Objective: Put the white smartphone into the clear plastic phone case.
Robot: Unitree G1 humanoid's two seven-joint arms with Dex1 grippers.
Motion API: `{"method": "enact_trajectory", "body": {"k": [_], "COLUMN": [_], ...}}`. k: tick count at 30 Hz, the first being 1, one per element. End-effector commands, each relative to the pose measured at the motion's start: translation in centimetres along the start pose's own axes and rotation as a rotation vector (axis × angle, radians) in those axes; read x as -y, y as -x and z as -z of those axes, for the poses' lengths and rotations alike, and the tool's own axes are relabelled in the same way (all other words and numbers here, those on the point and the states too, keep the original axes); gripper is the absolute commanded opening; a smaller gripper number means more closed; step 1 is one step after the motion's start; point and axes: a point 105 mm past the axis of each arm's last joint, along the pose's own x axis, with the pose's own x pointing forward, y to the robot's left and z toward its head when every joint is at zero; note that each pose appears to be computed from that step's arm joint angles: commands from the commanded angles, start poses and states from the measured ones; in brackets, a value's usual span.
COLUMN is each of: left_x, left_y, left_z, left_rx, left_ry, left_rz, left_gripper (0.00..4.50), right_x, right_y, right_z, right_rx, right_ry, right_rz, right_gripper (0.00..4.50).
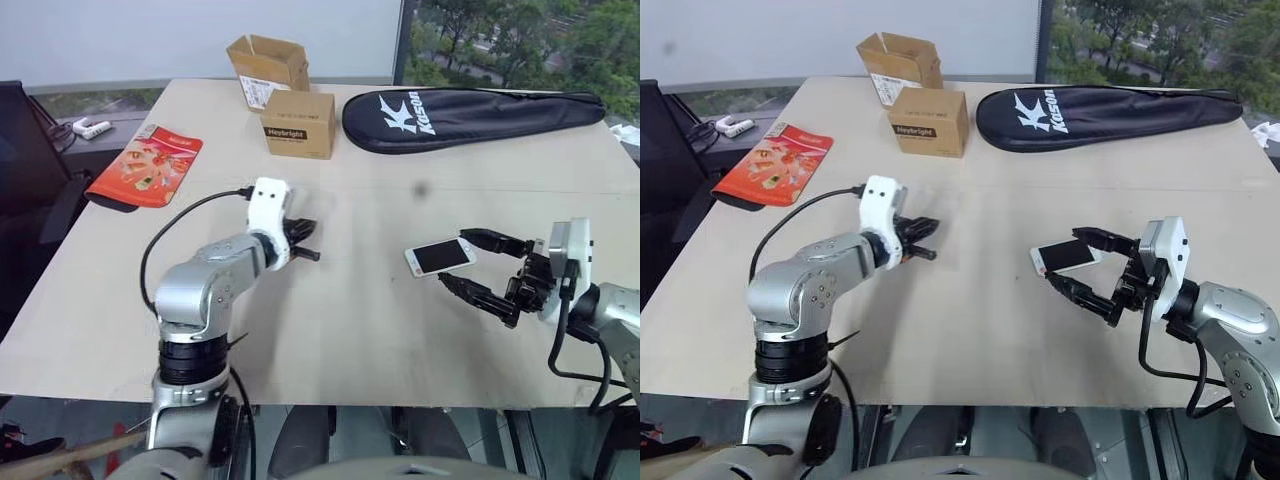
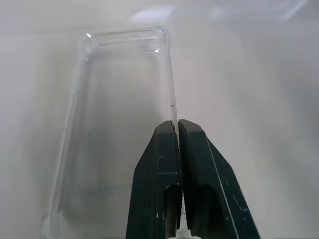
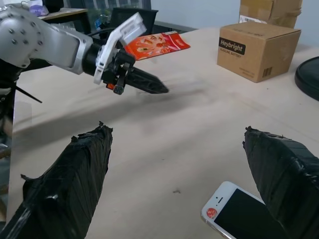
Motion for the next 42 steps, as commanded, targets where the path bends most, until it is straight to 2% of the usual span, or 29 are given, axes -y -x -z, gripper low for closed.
{"method": "enact_trajectory", "body": {"k": [1, 10, 11, 12, 13, 16, 17, 19, 20, 22, 23, 28, 29, 31, 33, 36, 38, 42], "left_x": [2.0, 4.1, 4.4, 4.7, 5.0, 5.4, 5.1, 4.8, 4.8, 4.7, 4.4, 2.1, 1.0, -1.8, -3.3, -4.6, -5.4, -5.3], "left_y": [0.5, 1.4, 1.4, 1.5, 1.5, 1.6, 1.6, 1.8, 2.0, 2.4, 2.8, 3.8, 3.8, 3.4, 3.2, 2.5, 2.2, 1.4], "left_z": [-0.4, 1.2, 1.4, 1.3, 1.1, -0.3, -0.7, -1.0, -1.1, -1.5, -1.9, -2.4, -2.2, -1.2, -0.5, -1.0, -0.4, -0.4], "left_rx": [-0.012, -0.090, -0.087, -0.079, -0.062, 0.023, 0.040, 0.054, 0.056, 0.069, 0.081, 0.079, 0.063, -0.020, -0.078, -0.075, -0.125, -0.132], "left_ry": [0.017, 0.086, 0.099, 0.109, 0.122, 0.147, 0.142, 0.121, 0.102, 0.062, 0.010, -0.212, -0.281, -0.529, -0.677, -0.701, -0.789, -0.909], "left_rz": [0.017, 0.016, 0.027, 0.046, 0.069, 0.118, 0.121, 0.156, 0.178, 0.229, 0.269, 0.397, 0.407, 0.414, 0.455, 0.546, 0.627, 0.767], "left_gripper": [0.08, 0.08, 0.33, 0.33, 0.77, 1.61, 2.24, 2.85, 3.34, 3.73, 4.09, 4.09, 4.09, 4.09, 4.09, 4.09, 4.09, 4.09], "right_x": [0.0, 0.0, -0.1, -0.1, -0.1, 0.0, 0.0, 0.0, 0.1, 0.1, 0.1, 0.0, -0.1, -0.5, -0.7, -1.2, -1.8, -2.8], "right_y": [0.2, 0.4, 0.4, 0.3, 0.3, 0.1, 0.0, -0.1, -0.2, -0.3, -0.3, -0.7, -0.8, -1.1, -1.3, -1.6, -1.8, -1.8], "right_z": [-1.0, -1.0, -0.9, -0.9, -0.9, -1.0, -1.1, -1.2, -1.2, -1.3, -1.4, -1.6, -1.6, -1.5, -1.3, -1.2, -1.1, -0.4], "right_rx": [0.035, 0.039, 0.039, 0.041, 0.042, 0.046, 0.046, 0.047, 0.047, 0.049, 0.050, 0.055, 0.055, 0.044, 0.034, 0.029, 0.018, -0.031], "right_ry": [0.043, 0.051, 0.052, 0.052, 0.052, 0.054, 0.054, 0.056, 0.057, 0.057, 0.057, 0.047, 0.042, 0.033, 0.029, 0.003, -0.027, -0.051], "right_rz": [0.005, 0.019, 0.020, 0.020, 0.020, 0.021, 0.021, 0.020, 0.020, 0.020, 0.019, 0.001, -0.007, -0.039, -0.059, -0.092, -0.121, -0.156], "right_gripper": [4.50, 4.50, 4.50, 4.50, 4.50, 4.50, 4.50, 4.50, 4.50, 4.50, 4.50, 4.50, 4.50, 4.50, 4.50, 4.50, 4.50, 4.50]}}
